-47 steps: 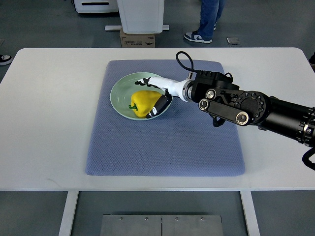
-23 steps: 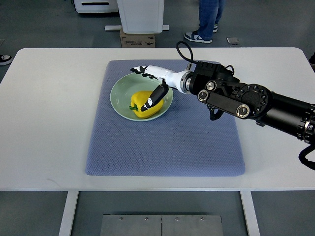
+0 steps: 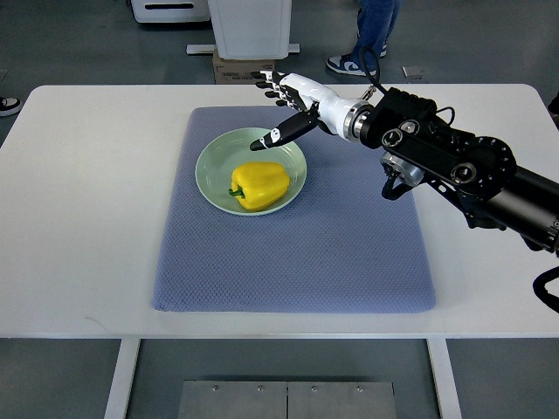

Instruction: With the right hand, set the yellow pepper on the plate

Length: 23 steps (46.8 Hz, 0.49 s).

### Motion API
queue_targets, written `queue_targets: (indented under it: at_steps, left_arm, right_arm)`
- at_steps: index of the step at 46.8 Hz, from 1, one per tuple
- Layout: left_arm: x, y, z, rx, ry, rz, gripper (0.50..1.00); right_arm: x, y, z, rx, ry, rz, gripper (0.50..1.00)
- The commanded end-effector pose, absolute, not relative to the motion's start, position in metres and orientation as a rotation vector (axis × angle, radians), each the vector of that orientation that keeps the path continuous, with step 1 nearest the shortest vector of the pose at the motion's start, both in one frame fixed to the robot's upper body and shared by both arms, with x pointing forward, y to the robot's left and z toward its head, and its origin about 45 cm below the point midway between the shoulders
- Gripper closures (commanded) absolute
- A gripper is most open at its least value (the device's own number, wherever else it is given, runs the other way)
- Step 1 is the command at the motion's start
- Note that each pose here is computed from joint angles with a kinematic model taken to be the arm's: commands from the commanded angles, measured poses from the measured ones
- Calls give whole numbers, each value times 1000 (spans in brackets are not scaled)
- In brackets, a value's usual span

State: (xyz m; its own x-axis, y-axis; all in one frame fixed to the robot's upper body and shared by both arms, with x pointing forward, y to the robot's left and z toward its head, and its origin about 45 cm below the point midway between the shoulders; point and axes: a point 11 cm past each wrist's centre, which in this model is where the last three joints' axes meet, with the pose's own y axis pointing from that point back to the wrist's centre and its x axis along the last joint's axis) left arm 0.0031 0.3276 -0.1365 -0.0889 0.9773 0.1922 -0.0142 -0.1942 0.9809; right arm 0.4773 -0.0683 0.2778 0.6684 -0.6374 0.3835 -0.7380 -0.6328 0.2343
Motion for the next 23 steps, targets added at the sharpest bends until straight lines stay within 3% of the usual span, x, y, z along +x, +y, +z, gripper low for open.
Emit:
queue_targets:
  at_steps: [1, 23]
  left_arm:
    - [3, 328, -136, 1292, 1159, 1429, 500]
    - [4, 328, -136, 1291, 1158, 1429, 500]
  right_arm:
    - [482, -85, 275, 2534, -1179, 296, 505]
    - [486, -169, 237, 2561, -1718, -211, 511]
